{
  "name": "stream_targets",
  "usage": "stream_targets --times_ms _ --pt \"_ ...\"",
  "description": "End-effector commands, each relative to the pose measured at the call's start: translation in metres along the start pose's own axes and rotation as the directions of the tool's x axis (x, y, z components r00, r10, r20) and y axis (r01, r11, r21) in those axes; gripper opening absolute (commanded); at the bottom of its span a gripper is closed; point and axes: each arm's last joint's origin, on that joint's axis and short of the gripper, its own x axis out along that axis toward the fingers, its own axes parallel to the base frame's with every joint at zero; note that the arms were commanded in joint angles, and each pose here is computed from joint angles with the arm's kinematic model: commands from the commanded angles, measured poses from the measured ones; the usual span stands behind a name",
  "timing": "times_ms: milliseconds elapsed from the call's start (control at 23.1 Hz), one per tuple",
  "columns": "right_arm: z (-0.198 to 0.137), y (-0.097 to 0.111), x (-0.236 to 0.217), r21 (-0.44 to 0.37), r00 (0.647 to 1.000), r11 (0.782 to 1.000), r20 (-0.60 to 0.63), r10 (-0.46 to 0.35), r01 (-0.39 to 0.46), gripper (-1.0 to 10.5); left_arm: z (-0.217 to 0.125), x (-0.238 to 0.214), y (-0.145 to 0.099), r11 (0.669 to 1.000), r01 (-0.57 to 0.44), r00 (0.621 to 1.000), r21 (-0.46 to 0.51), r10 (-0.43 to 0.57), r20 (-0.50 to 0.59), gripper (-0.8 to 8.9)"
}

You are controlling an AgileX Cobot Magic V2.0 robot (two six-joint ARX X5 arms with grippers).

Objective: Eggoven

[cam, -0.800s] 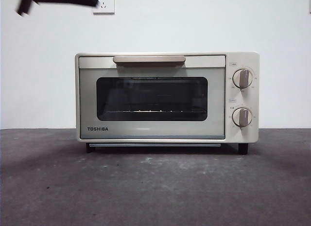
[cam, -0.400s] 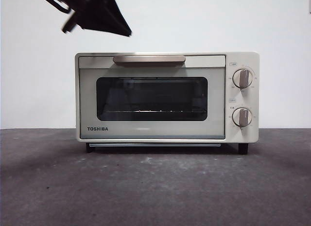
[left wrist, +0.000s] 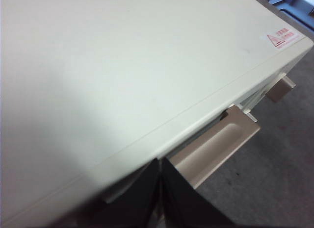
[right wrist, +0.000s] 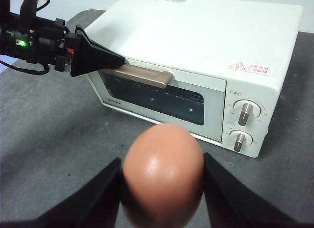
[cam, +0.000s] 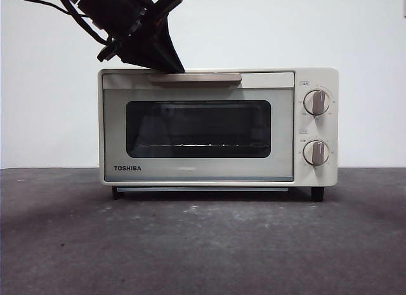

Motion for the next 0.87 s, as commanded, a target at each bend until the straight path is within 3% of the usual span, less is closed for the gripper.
stream_targets --times_ms 43,520,867 --pt "0.005 0.002 -0.003 -0.011 1.0 1.0 0.023 0.011 -0.01 0.0 0.002 0.009 0.0 0.999 -0.009 1.0 0.03 0.009 -0.002 0.06" --pt "0.006 0.002 -0.002 -0.023 0.999 1.0 0.03 0.013 -0.012 0.0 -0.019 0.015 -0.025 0.997 0.062 0.979 0.049 -0.051 -0.199 0.06" --pt "0.006 0.003 -0.002 -0.031 0.999 0.999 0.031 0.013 -0.012 0.0 -0.04 0.016 -0.062 0.988 0.151 0.912 0.043 -0.122 -0.392 0.06"
